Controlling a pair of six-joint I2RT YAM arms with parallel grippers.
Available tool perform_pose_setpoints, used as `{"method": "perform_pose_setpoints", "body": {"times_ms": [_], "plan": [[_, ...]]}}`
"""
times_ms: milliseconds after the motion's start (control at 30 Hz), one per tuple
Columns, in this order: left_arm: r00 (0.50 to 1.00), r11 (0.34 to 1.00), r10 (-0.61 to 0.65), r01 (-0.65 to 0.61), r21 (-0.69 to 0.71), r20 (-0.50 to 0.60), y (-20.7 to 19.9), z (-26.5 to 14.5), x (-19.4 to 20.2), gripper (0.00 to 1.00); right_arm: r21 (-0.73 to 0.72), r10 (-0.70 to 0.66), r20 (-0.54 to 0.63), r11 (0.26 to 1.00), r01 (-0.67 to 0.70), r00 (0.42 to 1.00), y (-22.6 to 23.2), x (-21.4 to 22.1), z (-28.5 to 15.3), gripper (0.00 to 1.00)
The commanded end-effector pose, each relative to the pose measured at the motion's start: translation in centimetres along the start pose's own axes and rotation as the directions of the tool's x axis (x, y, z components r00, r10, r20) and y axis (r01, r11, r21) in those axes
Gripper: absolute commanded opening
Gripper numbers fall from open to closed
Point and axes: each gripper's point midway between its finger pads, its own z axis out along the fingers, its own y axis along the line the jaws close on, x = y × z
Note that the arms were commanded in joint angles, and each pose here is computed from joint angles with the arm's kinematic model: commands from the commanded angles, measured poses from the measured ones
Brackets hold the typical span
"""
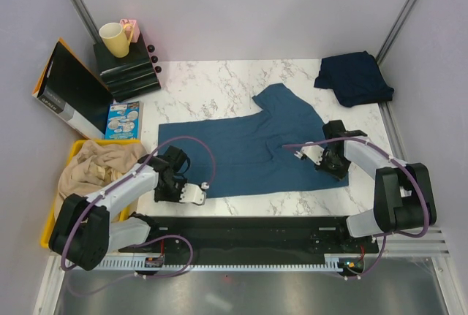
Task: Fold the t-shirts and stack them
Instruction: Fold the tshirt
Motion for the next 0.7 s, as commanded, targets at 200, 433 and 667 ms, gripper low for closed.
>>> {"method": "perform_pose_setpoints", "body": {"times_ms": [200, 433, 667], "plan": [[0.998, 0.989, -0.016, 0.007, 0.148, 0.059, -3.3, -2.2, -0.9, 0.24, -0.001, -0.060, -0.006, 0.998, 0.060, 0.998, -0.3, -0.4, -1.6, 0.12], [0.995, 1.000, -0.003, 0.000, 0.031, 0.097, -0.6, -6.8, -1.9, 0.44, -0.021, -0.124, 0.059, 0.992, 0.125, 0.991, -0.3, -1.7, -5.9, 0.46], [0.996, 0.958, -0.037, 0.057, -0.280, 0.076, 7.5, -11.8, -1.9, 0.53, 0.136, 0.002, 0.337, 0.989, -0.051, 0.941, -8.5, -10.8, -11.8, 0.66]]}}
